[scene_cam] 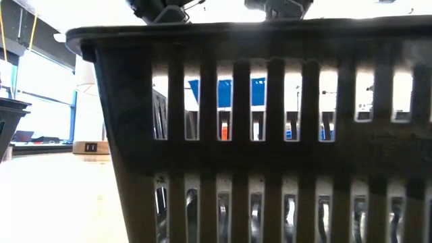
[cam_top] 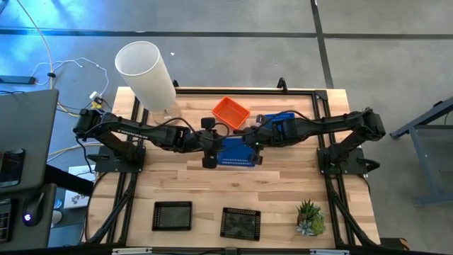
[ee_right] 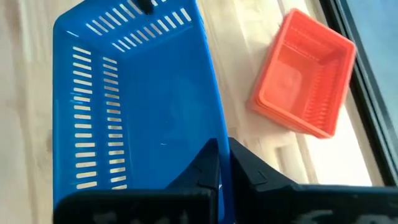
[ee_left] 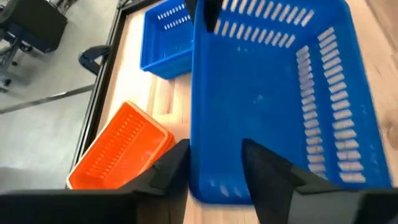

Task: Stack baskets by color
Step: Stack the left blue bin on top of the right blue bin

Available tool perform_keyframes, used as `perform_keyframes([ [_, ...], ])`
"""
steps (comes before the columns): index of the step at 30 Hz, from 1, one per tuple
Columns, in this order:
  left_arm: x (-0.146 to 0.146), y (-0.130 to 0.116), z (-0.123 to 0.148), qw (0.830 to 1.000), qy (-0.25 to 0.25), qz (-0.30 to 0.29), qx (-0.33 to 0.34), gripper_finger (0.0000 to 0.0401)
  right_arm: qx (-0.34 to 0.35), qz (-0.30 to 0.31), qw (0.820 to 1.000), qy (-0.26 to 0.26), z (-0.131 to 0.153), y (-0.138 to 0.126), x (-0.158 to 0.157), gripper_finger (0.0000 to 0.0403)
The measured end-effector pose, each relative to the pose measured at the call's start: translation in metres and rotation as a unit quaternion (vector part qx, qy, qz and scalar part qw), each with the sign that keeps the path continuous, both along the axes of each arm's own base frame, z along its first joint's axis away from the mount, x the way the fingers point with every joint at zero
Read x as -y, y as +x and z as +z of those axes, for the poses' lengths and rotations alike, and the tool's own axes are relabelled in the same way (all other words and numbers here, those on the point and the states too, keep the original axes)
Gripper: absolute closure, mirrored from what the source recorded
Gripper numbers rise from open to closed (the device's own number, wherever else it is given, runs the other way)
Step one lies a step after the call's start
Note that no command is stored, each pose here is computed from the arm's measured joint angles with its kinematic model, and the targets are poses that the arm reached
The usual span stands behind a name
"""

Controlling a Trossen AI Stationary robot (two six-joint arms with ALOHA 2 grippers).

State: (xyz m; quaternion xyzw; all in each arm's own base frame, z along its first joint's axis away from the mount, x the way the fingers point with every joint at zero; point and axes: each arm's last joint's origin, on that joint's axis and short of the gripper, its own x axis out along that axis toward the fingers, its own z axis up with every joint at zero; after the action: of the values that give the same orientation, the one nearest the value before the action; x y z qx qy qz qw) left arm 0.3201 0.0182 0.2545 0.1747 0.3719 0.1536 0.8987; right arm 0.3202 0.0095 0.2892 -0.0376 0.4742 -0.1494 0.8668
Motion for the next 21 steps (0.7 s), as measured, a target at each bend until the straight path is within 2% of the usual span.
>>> perform_keyframes([
  [12, 0.001, -0.005, -0.006, 0.999, -0.020, 0.016, -0.031, 0.0259, -0.059, -0.037, 0.998, -0.005, -0.005, -0.012, 0.013, 0.0402],
  [21, 0.001, -0.015, -0.014, 0.995, -0.032, 0.035, -0.083, 0.0259, -0.085, -0.046, 0.995, -0.012, -0.007, -0.017, 0.015, 0.0402],
])
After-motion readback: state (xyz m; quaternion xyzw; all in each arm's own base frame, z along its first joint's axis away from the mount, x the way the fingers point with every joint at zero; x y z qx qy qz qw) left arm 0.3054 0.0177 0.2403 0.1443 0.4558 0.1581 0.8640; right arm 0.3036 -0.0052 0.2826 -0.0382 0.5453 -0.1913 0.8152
